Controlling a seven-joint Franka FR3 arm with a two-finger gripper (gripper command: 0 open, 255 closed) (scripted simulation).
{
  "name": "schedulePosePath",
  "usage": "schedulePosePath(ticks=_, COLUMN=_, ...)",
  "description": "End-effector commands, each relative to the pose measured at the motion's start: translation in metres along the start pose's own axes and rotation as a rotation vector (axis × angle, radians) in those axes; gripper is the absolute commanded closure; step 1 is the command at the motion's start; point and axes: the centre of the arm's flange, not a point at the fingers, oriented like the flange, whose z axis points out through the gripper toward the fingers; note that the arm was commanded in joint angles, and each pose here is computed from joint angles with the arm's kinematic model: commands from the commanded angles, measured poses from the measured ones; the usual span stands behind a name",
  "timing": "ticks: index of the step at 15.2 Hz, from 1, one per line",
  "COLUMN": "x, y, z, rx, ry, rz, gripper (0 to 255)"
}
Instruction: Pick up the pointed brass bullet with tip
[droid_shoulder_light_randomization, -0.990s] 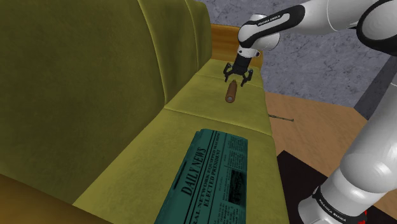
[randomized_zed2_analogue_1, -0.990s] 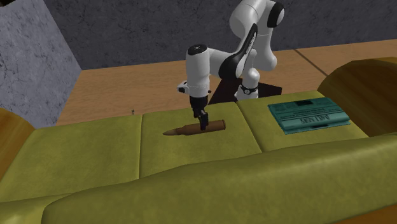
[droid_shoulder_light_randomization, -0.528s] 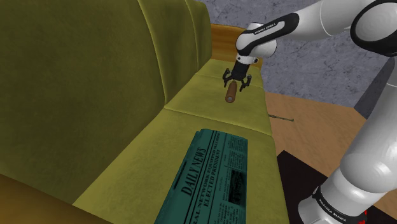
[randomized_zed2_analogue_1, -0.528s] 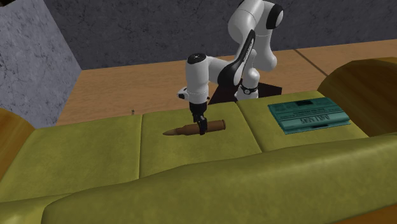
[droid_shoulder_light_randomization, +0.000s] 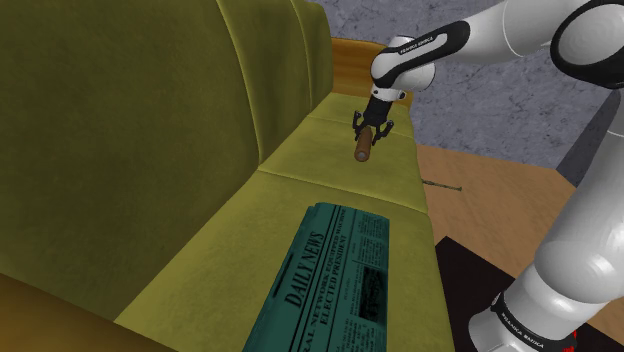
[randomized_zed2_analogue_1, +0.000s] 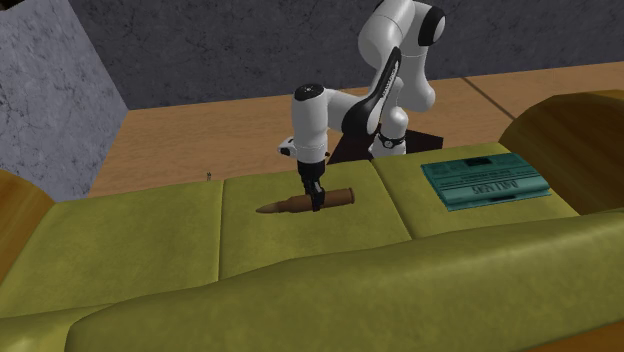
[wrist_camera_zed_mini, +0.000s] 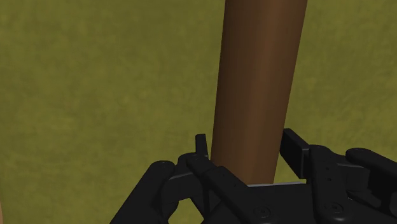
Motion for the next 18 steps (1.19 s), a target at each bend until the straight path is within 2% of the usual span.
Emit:
schedulePosePath(ticks=1, x=0.000, y=0.000, z=0.001, rx=-0.001, ry=-0.002, rz=0.000, gripper=255)
schedulePosePath(ticks=18, x=0.001, y=-0.012, z=-0.078, rx=-0.001, ry=-0.001, rz=0.000, gripper=255)
